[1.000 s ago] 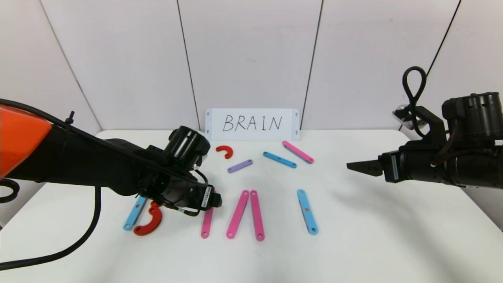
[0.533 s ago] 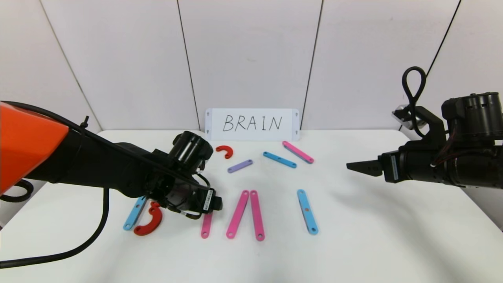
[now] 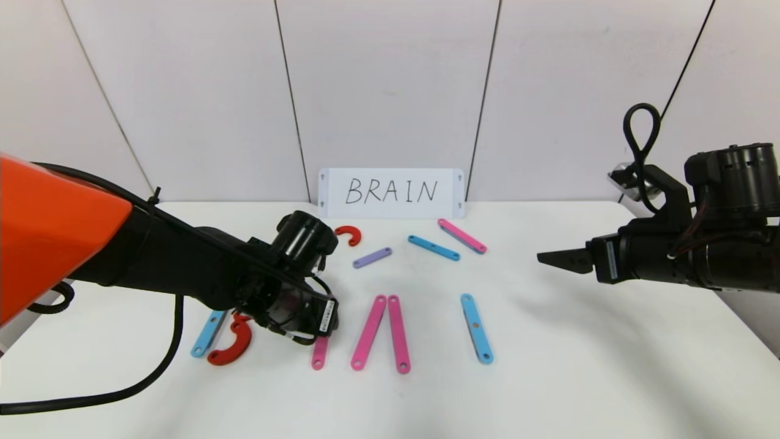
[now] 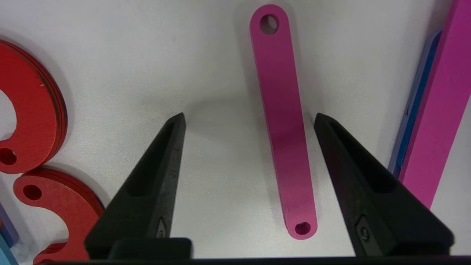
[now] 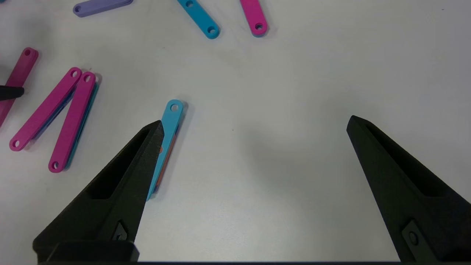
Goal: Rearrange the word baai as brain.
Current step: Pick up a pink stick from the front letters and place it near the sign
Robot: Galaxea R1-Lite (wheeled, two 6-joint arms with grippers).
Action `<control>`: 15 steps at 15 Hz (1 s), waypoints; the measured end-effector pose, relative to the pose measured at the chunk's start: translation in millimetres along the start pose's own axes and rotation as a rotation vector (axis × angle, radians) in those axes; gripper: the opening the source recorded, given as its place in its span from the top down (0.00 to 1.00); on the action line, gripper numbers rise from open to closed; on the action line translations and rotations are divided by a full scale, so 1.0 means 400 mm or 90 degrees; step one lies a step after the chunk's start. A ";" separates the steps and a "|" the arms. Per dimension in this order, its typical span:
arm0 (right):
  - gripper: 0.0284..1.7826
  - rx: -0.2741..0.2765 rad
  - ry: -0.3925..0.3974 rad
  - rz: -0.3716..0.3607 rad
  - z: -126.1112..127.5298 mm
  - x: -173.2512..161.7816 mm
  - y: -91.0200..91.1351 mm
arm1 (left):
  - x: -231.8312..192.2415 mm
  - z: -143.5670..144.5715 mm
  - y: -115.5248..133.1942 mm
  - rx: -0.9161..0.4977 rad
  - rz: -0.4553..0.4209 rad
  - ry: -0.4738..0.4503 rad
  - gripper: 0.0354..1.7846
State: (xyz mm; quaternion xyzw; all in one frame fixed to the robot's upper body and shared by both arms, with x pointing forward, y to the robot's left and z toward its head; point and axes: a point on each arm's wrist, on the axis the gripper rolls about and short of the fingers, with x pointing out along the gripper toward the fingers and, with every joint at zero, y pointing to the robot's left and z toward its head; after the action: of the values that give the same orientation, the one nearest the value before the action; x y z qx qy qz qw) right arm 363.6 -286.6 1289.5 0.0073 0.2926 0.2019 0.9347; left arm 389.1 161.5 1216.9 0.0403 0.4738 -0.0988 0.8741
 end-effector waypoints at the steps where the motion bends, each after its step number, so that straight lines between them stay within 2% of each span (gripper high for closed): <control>1: 0.02 0.000 0.000 0.000 0.000 0.000 0.000 | 0.001 0.000 -0.001 -0.001 0.000 0.000 0.47; 3: 0.02 0.000 -0.001 0.000 0.000 -0.001 0.000 | 0.003 0.000 -0.001 -0.001 0.000 0.002 0.69; 5: 0.02 0.000 -0.001 0.000 0.000 -0.001 0.000 | 0.003 0.000 -0.002 -0.001 -0.001 0.002 0.83; 6: 0.02 0.000 -0.001 0.000 0.000 -0.001 0.000 | 0.004 0.001 -0.003 -0.001 -0.001 0.001 0.86; 11: 0.02 0.000 0.000 0.000 0.000 0.000 0.000 | -0.009 0.043 0.003 -0.028 -0.005 -0.035 0.86; 15: 0.02 0.000 0.001 0.000 -0.001 0.001 0.000 | -0.015 0.128 0.036 -0.100 0.018 -0.103 0.86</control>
State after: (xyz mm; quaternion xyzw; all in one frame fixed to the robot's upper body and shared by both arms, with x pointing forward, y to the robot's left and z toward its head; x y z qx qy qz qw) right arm 363.7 -286.5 1288.9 0.0071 0.2935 0.2021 0.9343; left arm 430.9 167.8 1249.6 -0.0295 0.4076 -0.0522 0.9112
